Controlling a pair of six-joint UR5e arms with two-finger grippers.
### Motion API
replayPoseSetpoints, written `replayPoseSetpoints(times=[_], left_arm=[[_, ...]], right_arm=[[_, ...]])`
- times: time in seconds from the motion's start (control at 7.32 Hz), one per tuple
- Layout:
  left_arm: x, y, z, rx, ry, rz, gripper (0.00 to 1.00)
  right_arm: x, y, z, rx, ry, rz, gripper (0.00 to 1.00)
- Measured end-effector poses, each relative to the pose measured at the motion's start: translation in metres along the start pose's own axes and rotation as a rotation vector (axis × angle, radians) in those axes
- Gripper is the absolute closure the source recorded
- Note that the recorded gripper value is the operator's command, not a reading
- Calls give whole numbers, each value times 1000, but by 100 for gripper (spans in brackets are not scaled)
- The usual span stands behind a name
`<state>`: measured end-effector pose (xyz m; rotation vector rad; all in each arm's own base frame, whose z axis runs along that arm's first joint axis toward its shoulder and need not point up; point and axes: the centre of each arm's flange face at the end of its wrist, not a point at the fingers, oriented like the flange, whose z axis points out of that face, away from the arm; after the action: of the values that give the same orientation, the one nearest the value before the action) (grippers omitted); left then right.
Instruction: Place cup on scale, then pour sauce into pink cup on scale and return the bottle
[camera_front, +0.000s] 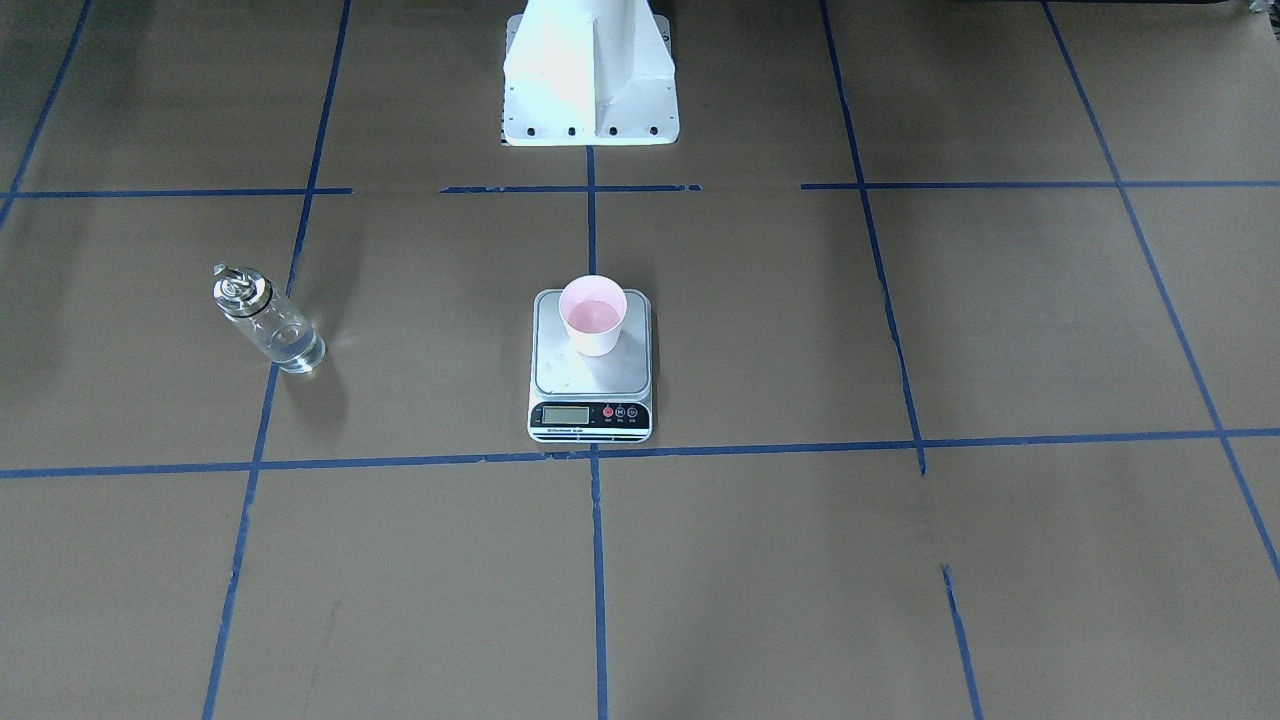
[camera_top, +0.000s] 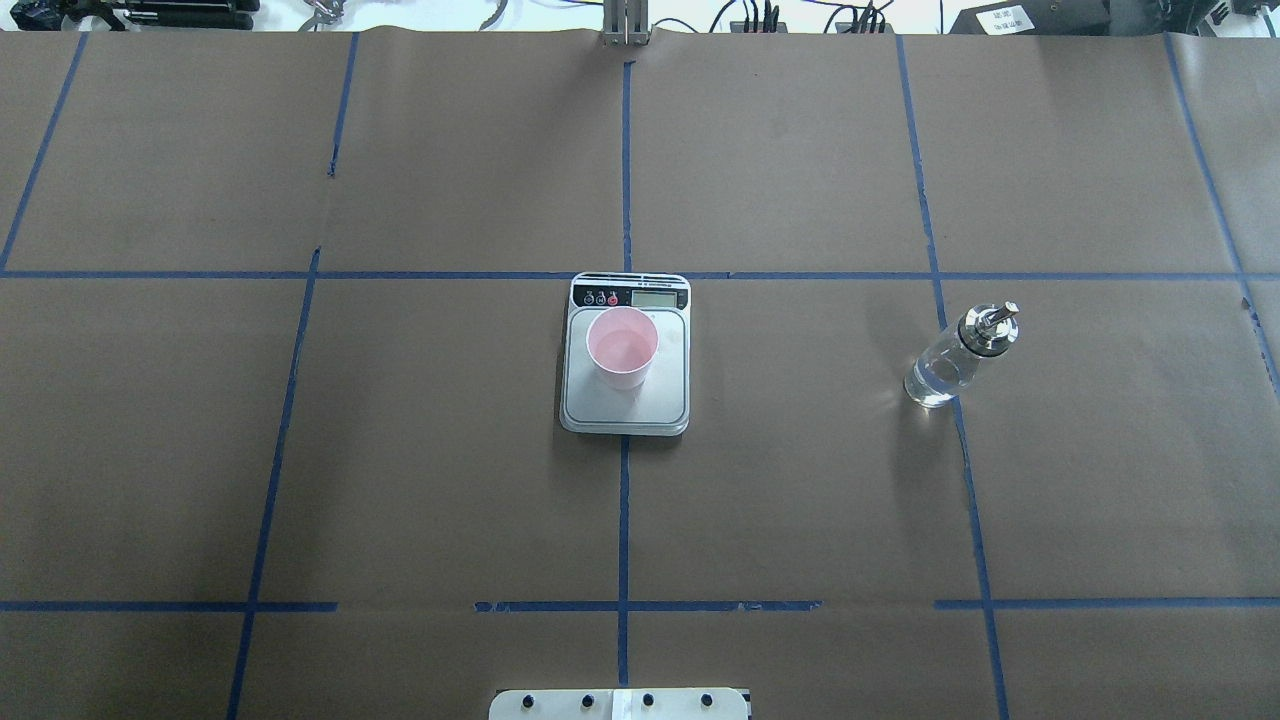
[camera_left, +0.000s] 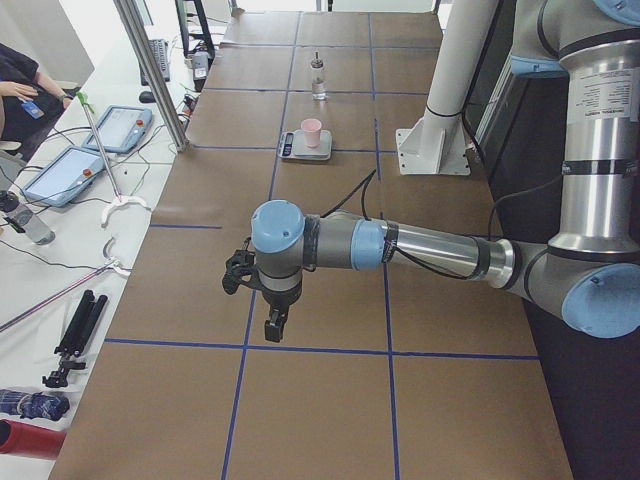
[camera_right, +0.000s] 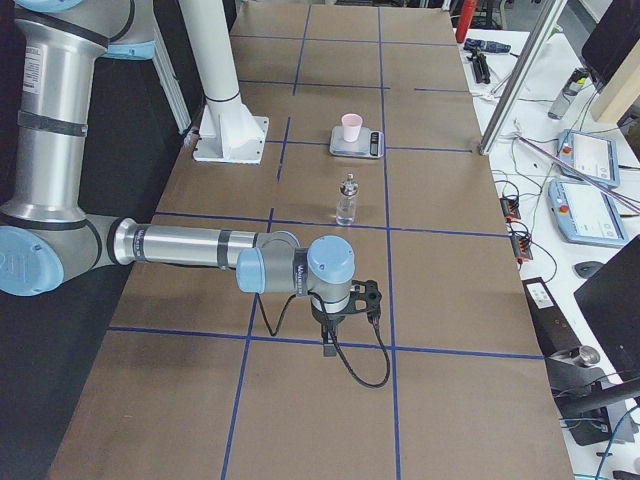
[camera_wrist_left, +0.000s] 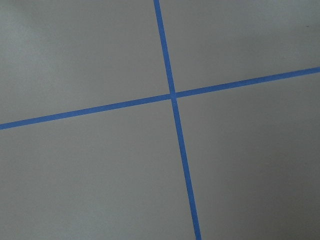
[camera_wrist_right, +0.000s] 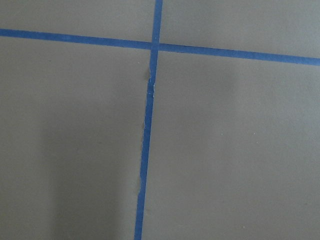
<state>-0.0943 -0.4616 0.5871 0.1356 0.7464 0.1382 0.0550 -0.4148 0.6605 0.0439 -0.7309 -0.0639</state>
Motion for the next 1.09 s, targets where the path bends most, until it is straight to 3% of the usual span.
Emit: replayPoseSetpoints(times=[1.09], left_arm=[[-6,3,7,-14,-2,-16,0]], right_arm=[[-2,-1,-1,5,-6,-4,0]])
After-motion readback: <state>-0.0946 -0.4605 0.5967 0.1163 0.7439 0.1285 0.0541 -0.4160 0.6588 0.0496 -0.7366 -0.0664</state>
